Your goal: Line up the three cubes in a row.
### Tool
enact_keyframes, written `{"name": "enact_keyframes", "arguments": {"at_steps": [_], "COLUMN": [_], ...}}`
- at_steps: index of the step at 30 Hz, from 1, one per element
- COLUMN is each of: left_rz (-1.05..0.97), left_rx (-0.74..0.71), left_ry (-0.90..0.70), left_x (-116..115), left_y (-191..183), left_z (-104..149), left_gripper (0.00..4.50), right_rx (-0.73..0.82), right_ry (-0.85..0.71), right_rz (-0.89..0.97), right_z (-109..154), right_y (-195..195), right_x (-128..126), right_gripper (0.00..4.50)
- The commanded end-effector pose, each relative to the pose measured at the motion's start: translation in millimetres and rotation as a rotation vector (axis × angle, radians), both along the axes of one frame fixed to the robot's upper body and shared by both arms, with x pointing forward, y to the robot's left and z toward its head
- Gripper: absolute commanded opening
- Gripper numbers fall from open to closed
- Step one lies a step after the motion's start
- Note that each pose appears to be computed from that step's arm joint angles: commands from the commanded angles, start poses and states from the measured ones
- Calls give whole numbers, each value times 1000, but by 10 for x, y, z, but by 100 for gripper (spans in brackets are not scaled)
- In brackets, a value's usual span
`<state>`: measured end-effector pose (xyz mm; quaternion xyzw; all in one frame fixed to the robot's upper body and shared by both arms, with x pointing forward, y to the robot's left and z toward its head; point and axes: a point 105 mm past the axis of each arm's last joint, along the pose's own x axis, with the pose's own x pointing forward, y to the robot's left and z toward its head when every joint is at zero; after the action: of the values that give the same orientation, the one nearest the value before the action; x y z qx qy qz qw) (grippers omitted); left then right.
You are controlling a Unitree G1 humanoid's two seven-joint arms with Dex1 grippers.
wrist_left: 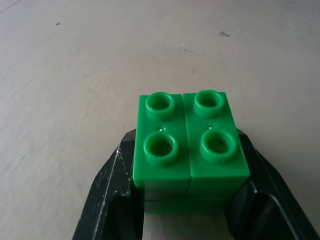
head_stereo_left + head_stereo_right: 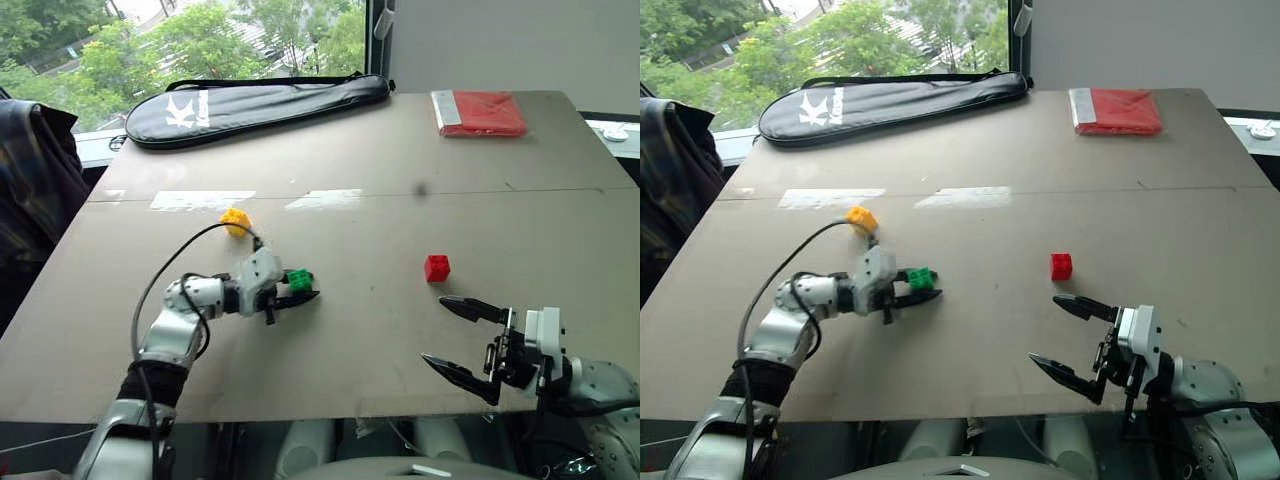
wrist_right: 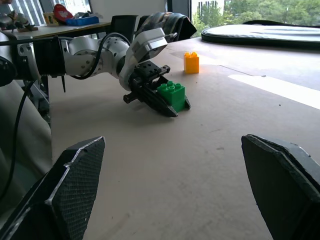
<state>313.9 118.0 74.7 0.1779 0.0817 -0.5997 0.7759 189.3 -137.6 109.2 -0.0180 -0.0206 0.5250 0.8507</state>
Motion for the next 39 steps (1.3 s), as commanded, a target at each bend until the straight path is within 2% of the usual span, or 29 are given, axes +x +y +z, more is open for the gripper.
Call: {"name": "enact_keyframes", "arguments": {"at_steps": [1,9,16,26,27,28,32,36,39], "left_rz": [-145,-290,-296,-254,-255,-257,-266,-260,-211], "left_rx": [36,69,82,111,112,113,109,78,25], "left_ry": [-8,-9,-9,21,19,19,20,4,-50], "left_x": [100,232,271,319,318,314,273,250,300], "left_y": [-443,-1002,-1021,-992,-994,-996,-986,-954,-829], "left_z": [86,167,125,11,6,1,-27,29,201], "left_gripper": [134,134,134,134,236,265,447,447,447], "right_rx": [11,7,4,-1,-1,-1,-1,-5,4], "right_ry": [-44,-69,-85,-86,-86,-87,-87,-86,-93], "right_rz": [-34,-150,-210,-203,-202,-201,-195,-179,-158], "right_z": [66,78,78,47,46,44,39,26,45], "right_y": [-79,-293,-373,-366,-368,-370,-373,-355,-314], "right_x": [22,85,93,67,67,68,67,58,53], "right_gripper": [450,450,450,450,450,450,450,450,450]}}
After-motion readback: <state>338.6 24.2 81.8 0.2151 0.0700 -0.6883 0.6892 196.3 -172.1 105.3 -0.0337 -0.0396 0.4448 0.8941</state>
